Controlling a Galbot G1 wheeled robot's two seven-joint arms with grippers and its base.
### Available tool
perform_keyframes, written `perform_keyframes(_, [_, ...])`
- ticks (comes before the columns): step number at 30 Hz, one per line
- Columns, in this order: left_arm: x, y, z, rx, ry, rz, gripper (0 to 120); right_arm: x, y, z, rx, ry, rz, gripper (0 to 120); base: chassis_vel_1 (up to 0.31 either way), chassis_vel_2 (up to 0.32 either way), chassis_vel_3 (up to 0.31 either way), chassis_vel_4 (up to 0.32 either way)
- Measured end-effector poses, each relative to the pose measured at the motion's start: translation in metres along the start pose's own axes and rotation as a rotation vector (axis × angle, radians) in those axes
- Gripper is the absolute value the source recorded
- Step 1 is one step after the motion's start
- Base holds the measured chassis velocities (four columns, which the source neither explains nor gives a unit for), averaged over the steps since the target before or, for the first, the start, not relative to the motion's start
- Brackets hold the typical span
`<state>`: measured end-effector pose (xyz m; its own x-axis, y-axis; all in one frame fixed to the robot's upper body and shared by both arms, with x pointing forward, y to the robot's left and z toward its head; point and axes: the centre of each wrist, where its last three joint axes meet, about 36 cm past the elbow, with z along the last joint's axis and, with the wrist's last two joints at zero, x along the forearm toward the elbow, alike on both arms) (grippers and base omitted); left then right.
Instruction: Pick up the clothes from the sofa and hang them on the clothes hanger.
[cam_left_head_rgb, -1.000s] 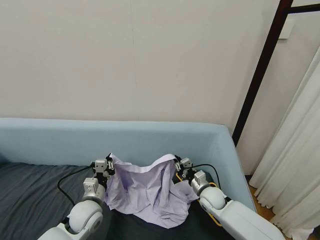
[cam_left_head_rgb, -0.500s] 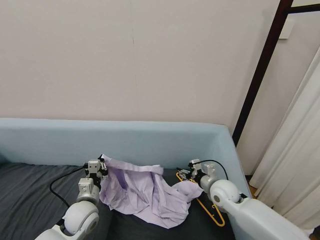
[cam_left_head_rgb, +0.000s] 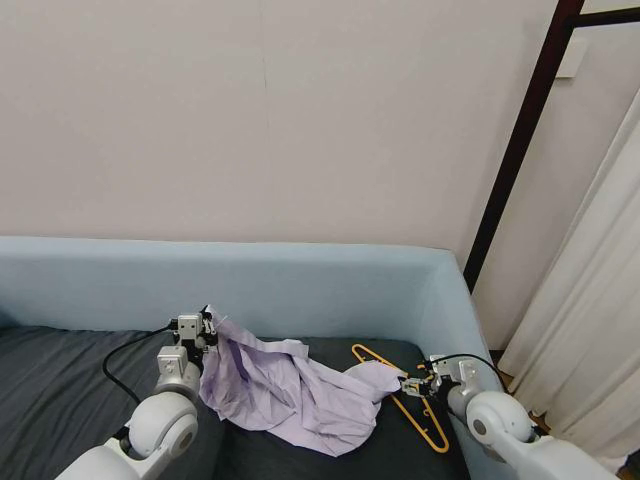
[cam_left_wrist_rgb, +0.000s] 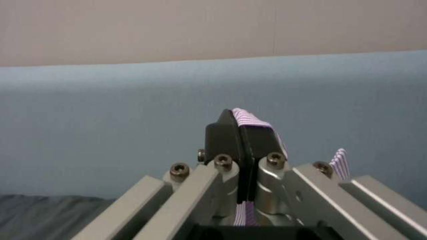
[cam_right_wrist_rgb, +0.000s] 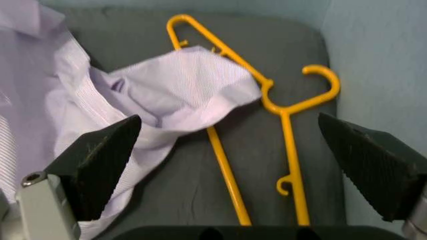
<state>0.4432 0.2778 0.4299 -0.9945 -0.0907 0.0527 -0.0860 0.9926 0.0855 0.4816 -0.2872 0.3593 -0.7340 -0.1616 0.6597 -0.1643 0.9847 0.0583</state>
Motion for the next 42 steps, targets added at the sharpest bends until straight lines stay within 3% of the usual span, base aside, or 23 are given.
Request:
perform_keyframes(13, [0.009, 0.002, -0.004, 0.0, -0.017, -0.004, 0, -0.064, -0.014, 0.001, 0.092, 0.121, 0.099, 100, 0.0, 0.0, 0.0, 0.0])
perform_keyframes(25, [0.012, 0.002, -0.005, -0.006, -0.027, -0.003, 0, -0.092, -0.038, 0.018, 0.046, 0.181, 0.116, 100, 0.0, 0.0, 0.0, 0.0])
perform_keyframes(32, [0.012, 0.002, -0.004, -0.009, -0.028, -0.005, 0, -0.1, -0.049, 0.023, 0.042, 0.186, 0.121, 86, 0.0, 0.0, 0.0, 0.0])
perform_keyframes(33, [0.012, 0.002, -0.004, -0.009, -0.029, -0.005, 0, -0.101, -0.051, 0.024, 0.042, 0.188, 0.123, 77, 0.0, 0.0, 0.0, 0.0])
perform_keyframes(42, [0.012, 0.003, -0.003, -0.015, -0.03, -0.011, 0, -0.103, -0.052, 0.032, 0.069, 0.206, 0.108, 46, 0.0, 0.0, 0.0, 0.0])
